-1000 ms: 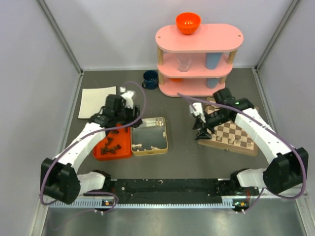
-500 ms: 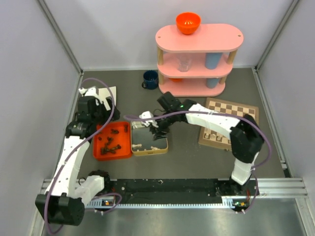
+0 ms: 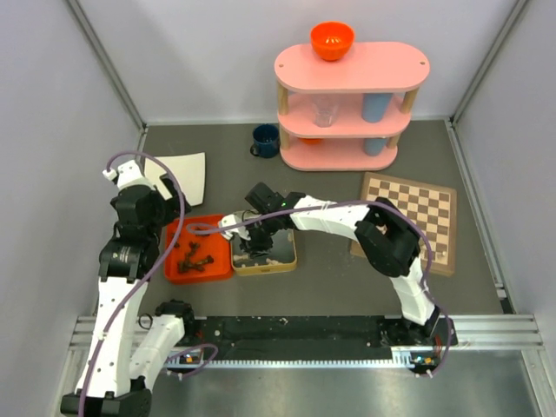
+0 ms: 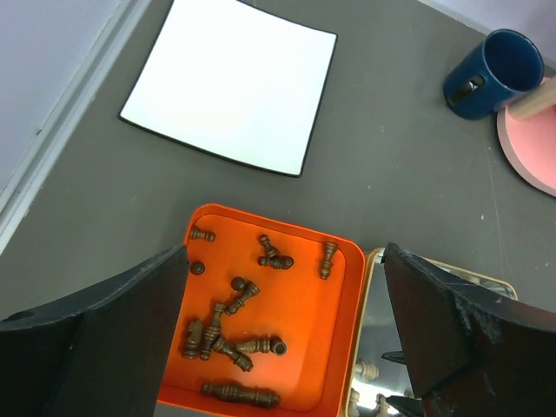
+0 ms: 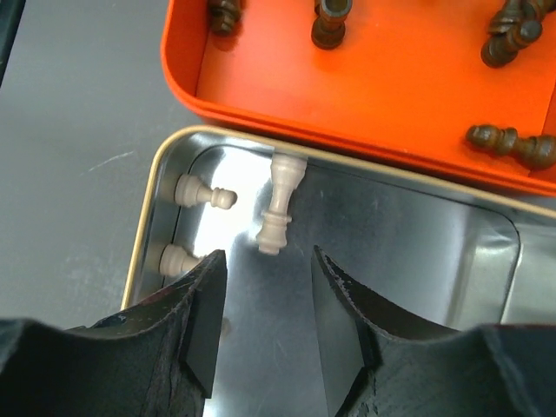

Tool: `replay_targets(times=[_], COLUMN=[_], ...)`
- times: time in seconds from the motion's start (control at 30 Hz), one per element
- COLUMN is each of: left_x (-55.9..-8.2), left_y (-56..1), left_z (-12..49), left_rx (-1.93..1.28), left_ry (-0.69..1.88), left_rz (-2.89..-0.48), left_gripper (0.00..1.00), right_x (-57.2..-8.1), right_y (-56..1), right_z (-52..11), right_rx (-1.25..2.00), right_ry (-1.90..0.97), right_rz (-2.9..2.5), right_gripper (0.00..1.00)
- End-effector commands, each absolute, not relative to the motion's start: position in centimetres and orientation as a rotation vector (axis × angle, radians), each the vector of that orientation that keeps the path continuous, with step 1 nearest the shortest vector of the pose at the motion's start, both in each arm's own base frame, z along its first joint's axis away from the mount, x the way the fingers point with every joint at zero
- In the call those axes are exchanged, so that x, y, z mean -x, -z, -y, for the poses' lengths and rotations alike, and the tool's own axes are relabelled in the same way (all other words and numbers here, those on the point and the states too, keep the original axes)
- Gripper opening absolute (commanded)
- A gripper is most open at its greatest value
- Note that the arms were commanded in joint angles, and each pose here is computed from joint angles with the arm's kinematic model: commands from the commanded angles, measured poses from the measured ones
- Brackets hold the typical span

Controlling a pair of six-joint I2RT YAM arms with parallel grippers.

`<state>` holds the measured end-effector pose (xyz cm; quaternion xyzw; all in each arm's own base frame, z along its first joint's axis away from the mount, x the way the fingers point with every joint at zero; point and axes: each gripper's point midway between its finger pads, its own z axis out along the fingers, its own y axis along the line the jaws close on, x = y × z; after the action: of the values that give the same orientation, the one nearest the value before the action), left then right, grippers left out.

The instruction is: Set up the chess pieces on the board

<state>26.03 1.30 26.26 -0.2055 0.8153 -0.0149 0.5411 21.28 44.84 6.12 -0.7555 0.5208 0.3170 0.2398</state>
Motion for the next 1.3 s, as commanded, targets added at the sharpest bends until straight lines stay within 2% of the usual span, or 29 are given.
replay_targets(times=[0.0,0.37,0.73,0.8,1.03,1.17,1.27], left_x=[-25.8,-25.8,-25.5,-25.4,-26.0,-26.1,-26.2], left_y=[-27.4,-27.5,-25.7,-25.3,-23.9,-22.5,-22.6], left_z=[-2.4,-2.7,-1.1,-0.6,4.3,7.4,7.8], left_rx=[0.504,0.454,0.454,0.481,0.501,0.559,0.588], left_ry=[-0.022,-0.061,0.041,0.085,0.421,0.654,0.712], left_rz=[-1.899,-1.913,-1.964,-1.97,-2.021,-2.056,-2.014], left_gripper=[0.99,0.99,0.99,0.99,0.99,0.99,0.99], right_x=[-21.9,-21.9,-22.6,-23.2,-24.2,-23.8,-23.3], right_y=[-6.5,-4.1,-3.9,-5.3,-11.2,-12.6,-12.4], right_z=[-48.3,-49.2,-46.5,-46.2,-44.4,-43.3,-42.7], right_rx=[2.013,2.02,2.011,1.966,1.814,1.79,1.813], right_ry=[-0.854,-0.814,-0.754,-0.76,-0.89,-0.949,-0.954], right_rz=[-1.394,-1.457,-1.551,-1.569,-1.591,-1.585,-1.6], right_gripper=[0.43,0.42,0.1,0.06,0.04,0.04,0.04])
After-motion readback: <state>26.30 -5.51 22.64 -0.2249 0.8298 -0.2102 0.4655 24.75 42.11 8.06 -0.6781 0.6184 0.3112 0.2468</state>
